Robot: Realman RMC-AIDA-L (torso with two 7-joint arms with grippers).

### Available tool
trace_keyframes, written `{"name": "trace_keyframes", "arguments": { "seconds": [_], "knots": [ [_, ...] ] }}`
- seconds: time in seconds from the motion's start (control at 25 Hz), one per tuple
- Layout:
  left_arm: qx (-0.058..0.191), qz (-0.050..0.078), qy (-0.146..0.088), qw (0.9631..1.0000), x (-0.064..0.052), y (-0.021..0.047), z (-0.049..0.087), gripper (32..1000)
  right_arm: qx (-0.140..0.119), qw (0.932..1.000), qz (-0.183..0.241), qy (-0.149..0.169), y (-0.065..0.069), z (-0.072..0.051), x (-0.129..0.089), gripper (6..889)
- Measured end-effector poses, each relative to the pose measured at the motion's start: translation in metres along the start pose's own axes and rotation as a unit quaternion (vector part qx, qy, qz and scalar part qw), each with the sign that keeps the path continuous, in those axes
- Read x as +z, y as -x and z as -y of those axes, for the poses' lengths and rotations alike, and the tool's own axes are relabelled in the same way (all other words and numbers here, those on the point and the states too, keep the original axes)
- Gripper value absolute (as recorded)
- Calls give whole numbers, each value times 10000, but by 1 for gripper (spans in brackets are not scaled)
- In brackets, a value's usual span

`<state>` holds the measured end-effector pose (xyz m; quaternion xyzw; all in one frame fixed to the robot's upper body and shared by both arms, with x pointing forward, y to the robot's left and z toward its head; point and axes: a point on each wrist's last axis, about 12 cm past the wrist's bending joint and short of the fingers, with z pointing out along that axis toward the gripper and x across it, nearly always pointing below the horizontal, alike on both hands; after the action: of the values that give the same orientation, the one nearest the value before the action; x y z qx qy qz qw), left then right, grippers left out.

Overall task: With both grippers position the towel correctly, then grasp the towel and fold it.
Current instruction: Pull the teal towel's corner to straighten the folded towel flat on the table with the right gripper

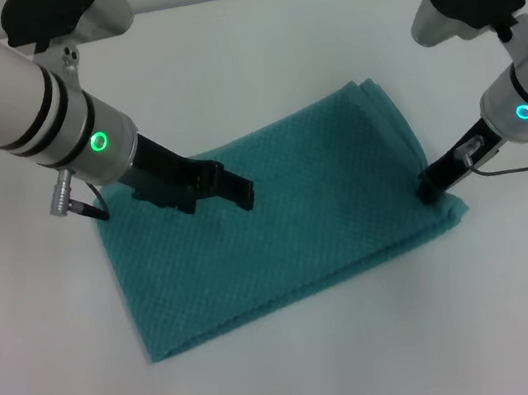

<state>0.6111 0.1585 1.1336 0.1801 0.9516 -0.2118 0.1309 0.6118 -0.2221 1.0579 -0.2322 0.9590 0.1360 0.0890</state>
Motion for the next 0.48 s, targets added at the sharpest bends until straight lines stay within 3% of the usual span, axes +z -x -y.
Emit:
{"name": "trace_keyframes", "arguments": {
  "seconds": [0.48],
  "knots": [
    [-48,11,46,10000,-10,-28,-51,856,-450,9963,-443,586,-139,-131,-45,69]
  ]
}}
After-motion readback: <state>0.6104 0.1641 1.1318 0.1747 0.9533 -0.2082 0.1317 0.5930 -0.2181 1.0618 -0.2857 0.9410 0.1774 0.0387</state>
